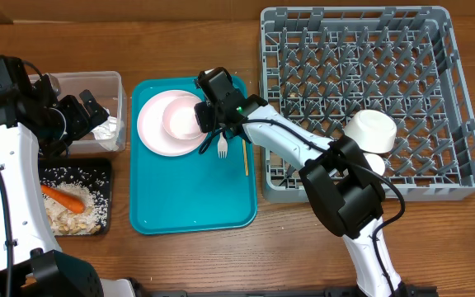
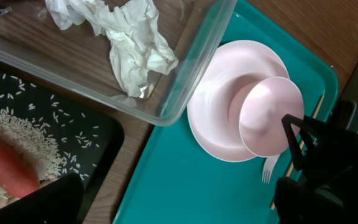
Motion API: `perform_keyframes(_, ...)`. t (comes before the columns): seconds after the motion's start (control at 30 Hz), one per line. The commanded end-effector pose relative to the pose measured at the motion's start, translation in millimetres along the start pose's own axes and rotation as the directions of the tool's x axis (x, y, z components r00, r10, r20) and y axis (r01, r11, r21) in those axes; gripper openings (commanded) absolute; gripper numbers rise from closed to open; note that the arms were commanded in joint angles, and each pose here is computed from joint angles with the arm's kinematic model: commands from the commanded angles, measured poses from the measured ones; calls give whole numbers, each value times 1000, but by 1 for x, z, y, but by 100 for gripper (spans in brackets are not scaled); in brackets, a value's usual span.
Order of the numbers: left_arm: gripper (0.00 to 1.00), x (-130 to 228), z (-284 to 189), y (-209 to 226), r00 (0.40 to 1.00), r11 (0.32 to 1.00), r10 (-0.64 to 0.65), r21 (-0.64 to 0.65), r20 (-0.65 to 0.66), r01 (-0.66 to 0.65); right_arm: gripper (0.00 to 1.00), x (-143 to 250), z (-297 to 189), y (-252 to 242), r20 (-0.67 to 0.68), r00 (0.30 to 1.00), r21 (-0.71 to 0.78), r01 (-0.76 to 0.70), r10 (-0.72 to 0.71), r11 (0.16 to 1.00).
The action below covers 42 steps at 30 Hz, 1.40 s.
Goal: Sort waste into correct bins and load items into the dishwasher rack
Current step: 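Grasp the rim of the small pink bowl-plate with the right gripper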
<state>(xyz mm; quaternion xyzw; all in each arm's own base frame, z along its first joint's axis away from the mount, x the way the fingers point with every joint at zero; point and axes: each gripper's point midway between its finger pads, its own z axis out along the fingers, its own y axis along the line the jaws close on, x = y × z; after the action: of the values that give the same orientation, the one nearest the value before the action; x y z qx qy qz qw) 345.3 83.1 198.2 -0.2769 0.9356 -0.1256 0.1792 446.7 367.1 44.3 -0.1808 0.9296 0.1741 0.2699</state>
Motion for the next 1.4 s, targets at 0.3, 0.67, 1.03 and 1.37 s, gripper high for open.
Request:
perform_keyframes(0.3, 100, -4, -12, -4, 999, 1000, 1, 13, 34, -2, 26, 3, 5, -1, -8, 1000, 4, 2, -2, 1000)
perform_keyframes(0.67, 100, -4, -12, -4, 999, 1000, 1, 13, 34, -2, 23, 5, 6, -7, -8, 1000, 40, 2, -2, 999)
perform_keyframes(1.03, 100, -4, -12, -4, 999, 1000, 1, 13, 34, -2, 16, 3, 6, -7, -4, 1000, 38, 2, -1, 999)
perform_keyframes(1.37, 100, -4, -12, -4, 999, 1000, 1, 13, 34, -2, 4, 3, 6, -7, -4, 1000, 38, 2, -1, 999)
